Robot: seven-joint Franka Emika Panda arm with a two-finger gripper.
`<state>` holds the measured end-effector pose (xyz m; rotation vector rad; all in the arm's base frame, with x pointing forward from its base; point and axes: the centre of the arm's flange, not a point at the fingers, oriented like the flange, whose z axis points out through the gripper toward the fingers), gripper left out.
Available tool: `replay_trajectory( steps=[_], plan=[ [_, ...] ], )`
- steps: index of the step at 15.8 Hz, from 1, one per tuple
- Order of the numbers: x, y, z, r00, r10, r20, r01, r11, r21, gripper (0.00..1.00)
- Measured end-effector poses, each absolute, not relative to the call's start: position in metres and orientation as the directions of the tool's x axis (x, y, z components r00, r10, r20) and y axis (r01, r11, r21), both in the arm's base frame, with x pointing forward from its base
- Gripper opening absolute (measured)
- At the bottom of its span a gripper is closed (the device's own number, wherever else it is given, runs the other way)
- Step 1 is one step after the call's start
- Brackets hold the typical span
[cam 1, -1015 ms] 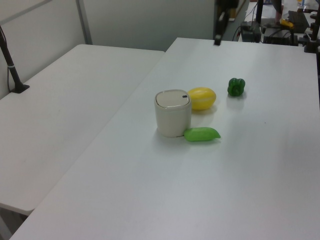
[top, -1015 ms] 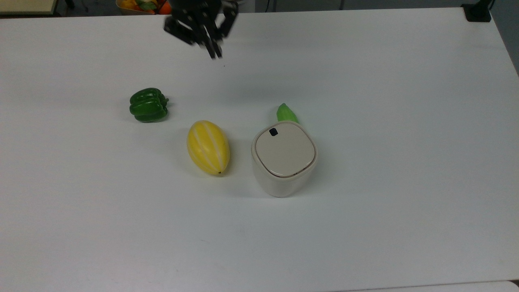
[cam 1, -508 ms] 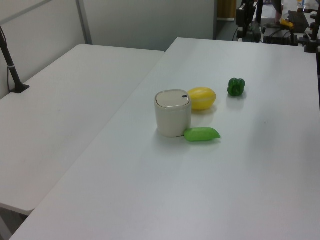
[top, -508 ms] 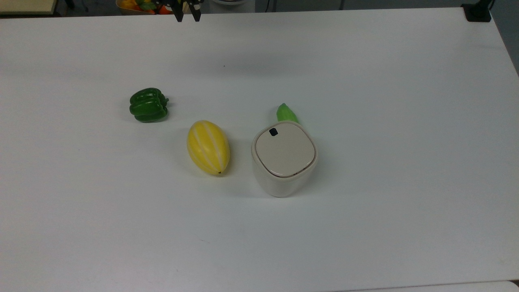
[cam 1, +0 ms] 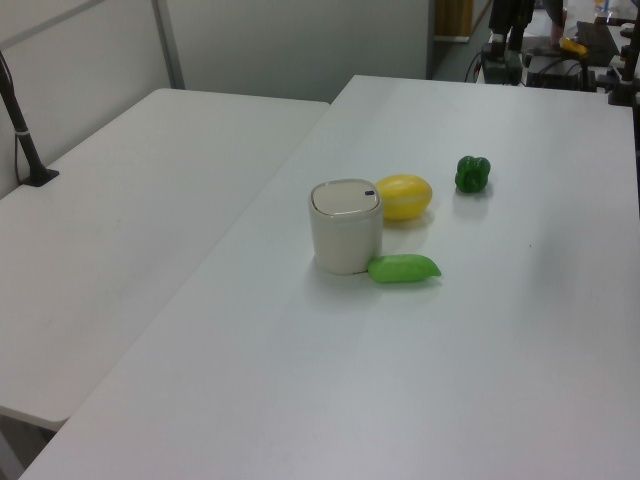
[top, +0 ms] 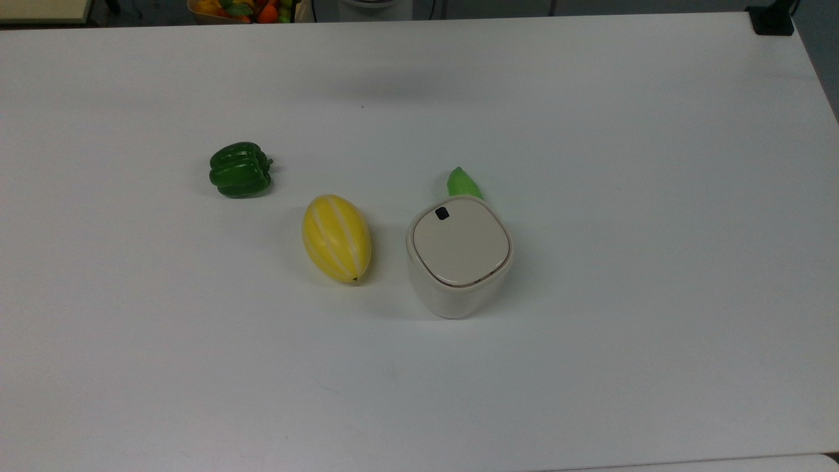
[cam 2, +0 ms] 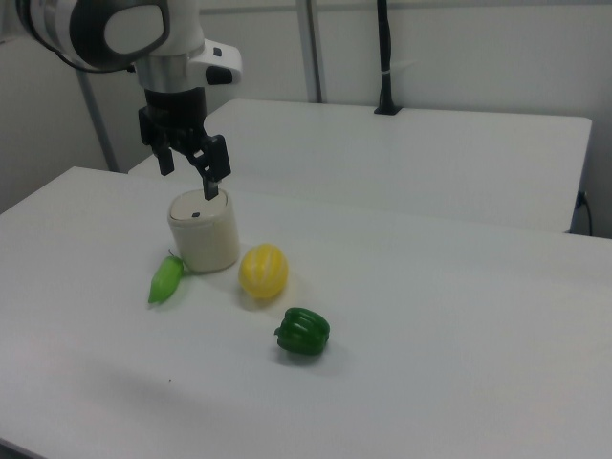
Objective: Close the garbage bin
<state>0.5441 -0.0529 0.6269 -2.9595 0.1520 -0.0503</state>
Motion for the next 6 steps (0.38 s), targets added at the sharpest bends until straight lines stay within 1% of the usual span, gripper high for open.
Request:
replay_trajectory(
  steps=[6],
  plan=[
    [0.5453,-0.0534,0.6271,0.993,-0.112,0.024,-0.106,-0.978,-0.178,1.00]
  ],
)
